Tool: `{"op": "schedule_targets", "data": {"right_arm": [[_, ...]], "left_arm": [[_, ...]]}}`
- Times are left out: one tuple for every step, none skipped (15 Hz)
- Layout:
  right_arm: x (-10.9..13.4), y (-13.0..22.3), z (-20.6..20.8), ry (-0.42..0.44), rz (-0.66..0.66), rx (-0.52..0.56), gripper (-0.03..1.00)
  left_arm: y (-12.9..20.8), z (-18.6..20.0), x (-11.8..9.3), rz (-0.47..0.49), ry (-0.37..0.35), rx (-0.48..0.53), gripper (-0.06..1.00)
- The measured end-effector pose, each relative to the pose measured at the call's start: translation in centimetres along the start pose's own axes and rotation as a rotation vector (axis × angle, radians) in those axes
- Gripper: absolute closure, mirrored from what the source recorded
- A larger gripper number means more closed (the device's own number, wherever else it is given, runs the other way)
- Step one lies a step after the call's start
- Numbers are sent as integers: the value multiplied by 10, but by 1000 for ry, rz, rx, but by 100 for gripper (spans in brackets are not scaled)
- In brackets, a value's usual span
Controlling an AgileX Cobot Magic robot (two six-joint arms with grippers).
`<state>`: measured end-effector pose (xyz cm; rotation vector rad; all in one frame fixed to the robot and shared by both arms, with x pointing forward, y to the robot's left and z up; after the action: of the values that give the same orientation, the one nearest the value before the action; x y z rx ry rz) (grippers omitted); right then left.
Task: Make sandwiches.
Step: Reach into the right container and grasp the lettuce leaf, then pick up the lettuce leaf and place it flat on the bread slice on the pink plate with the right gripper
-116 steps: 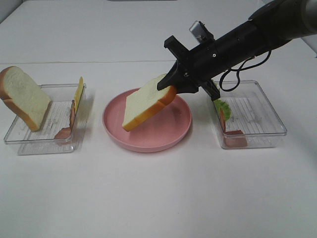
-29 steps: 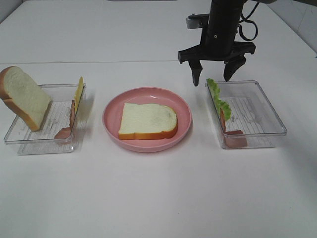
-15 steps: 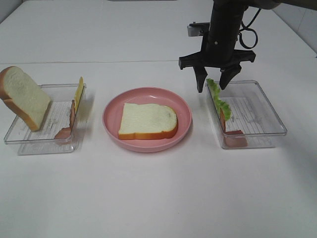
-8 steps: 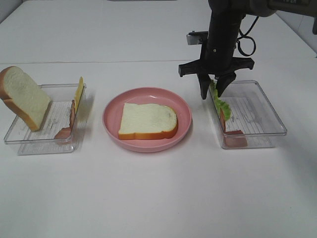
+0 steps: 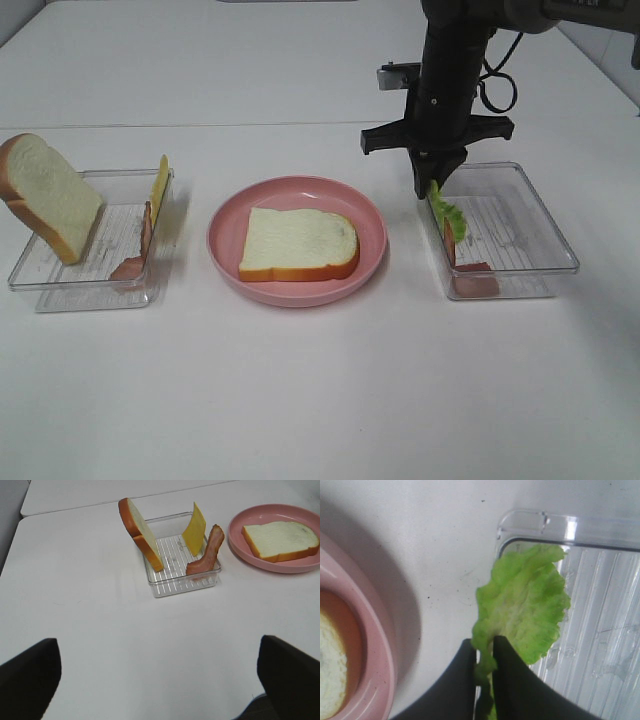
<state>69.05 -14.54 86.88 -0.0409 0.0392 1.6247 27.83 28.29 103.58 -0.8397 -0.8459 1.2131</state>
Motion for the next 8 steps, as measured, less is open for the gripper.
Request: {"op": "schedule_targets", "data": {"right_arm": [[-1,0,0,7,6,-1,91],[-1,0,0,9,11,-1,95],[-1,0,0,10,19,-1,95],[-2,0,0,10,19,-2,95],[-2,0,1,9,19,-3,95],[-2,0,3,8,19,-8,95],[-1,0,7,2,18,-15,95],[-1,-1,14,-7,16,-27,95]], "left_arm": [[0,0,0,0,0,0,-5],[0,0,0,0,0,0,-5],[0,0,0,0,0,0,-5],[0,0,0,0,0,0,-5],[0,0,0,0,0,0,-5],[0,0,0,0,0,0,-5],[0,0,0,0,0,0,-5],[0,0,0,0,0,0,-5]]}}
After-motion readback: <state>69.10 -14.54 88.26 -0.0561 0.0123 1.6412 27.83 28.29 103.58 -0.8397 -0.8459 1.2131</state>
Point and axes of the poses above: a point on each arm's last joint axis where the gripper is mounted, z pointing back along that axis away from the gripper, x along the wrist's bending axis when the last joint is at zero, y = z × x, the point moved 6 cm from there along -z, pointing out along that axis toward the gripper, and after that the axes turned 3 degrees about -z, right-handed, at the moved point
